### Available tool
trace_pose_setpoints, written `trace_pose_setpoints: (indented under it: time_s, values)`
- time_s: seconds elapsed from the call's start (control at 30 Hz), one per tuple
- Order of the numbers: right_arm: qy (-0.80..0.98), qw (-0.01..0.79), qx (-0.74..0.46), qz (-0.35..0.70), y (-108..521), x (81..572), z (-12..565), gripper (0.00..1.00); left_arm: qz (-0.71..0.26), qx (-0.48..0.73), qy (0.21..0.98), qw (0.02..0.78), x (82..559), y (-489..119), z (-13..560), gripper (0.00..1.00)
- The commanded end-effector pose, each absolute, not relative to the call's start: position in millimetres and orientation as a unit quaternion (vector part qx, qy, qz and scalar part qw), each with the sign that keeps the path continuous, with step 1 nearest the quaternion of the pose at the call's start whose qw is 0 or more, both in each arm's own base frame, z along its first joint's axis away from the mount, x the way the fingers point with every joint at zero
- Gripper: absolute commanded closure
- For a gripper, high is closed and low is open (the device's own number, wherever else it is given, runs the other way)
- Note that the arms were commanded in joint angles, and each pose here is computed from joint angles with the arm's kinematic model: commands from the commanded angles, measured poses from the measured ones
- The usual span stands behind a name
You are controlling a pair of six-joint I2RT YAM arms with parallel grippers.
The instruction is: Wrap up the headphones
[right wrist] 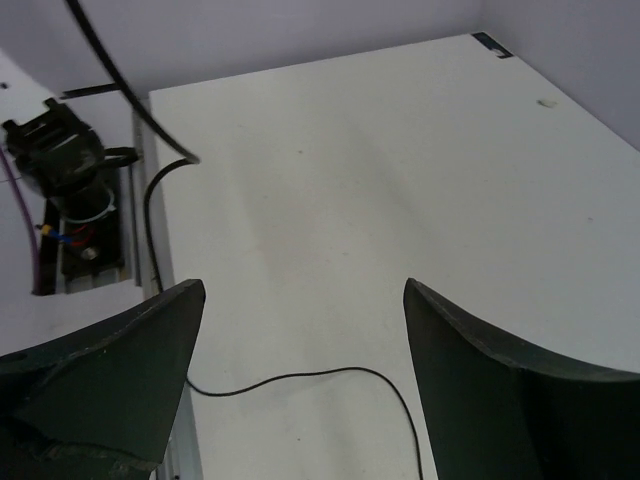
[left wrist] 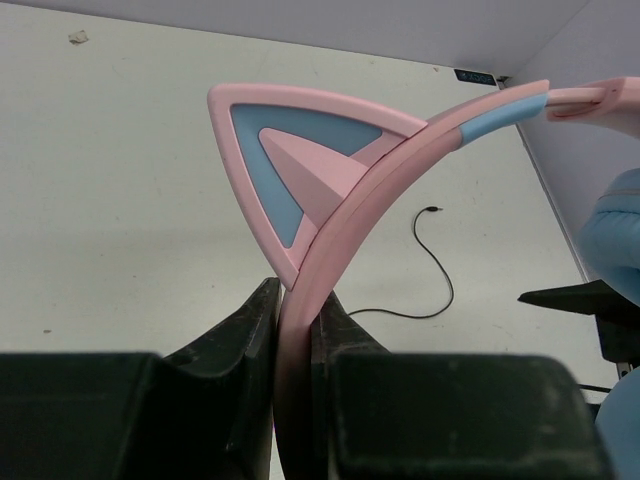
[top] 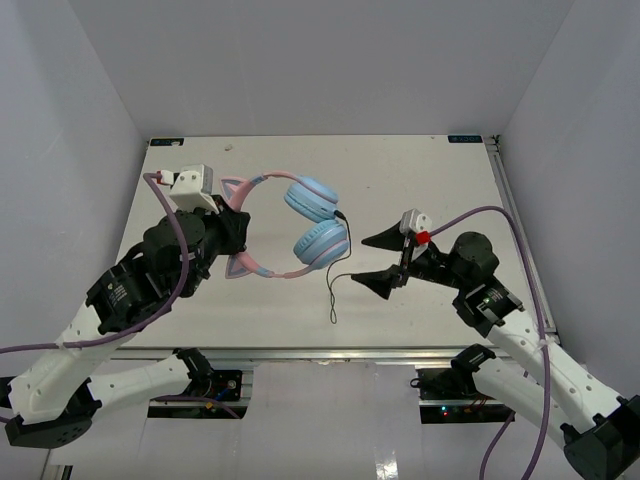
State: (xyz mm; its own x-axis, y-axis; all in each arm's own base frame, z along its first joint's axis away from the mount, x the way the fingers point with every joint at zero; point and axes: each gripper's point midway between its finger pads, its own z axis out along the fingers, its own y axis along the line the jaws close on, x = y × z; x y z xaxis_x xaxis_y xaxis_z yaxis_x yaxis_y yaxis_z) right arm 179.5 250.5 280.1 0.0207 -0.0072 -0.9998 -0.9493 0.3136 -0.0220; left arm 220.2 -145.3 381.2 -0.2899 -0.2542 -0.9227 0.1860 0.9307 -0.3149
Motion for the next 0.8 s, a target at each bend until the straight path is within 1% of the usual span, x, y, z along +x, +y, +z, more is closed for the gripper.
trace_pose_setpoints:
  time_s: [0.0,0.23,0.47,0.77]
  values:
    - [0.465,0.547,-0.486,0.498,265.6,134.6,291.1,0.12,-0.254,-0.038,0.754,0.604,213.1,-154.5,406.8,1.00]
    - [0.428,0.517,-0.508,0.540,273.9,119.3,290.9,0.12,-0.287,-0.022,0.742,0.605,209.4,-165.8,418.4,1.00]
    - [0.416,0.517,-0.514,0.543,287.9,118.6,291.8,0.12,-0.322,-0.016,0.726,0.608,204.3,-173.1,426.7,1.00]
    - [0.413,0.489,-0.515,0.570,317.2,112.6,278.3,0.13,-0.346,-0.023,0.706,0.618,200.3,-171.4,439.5,1.00]
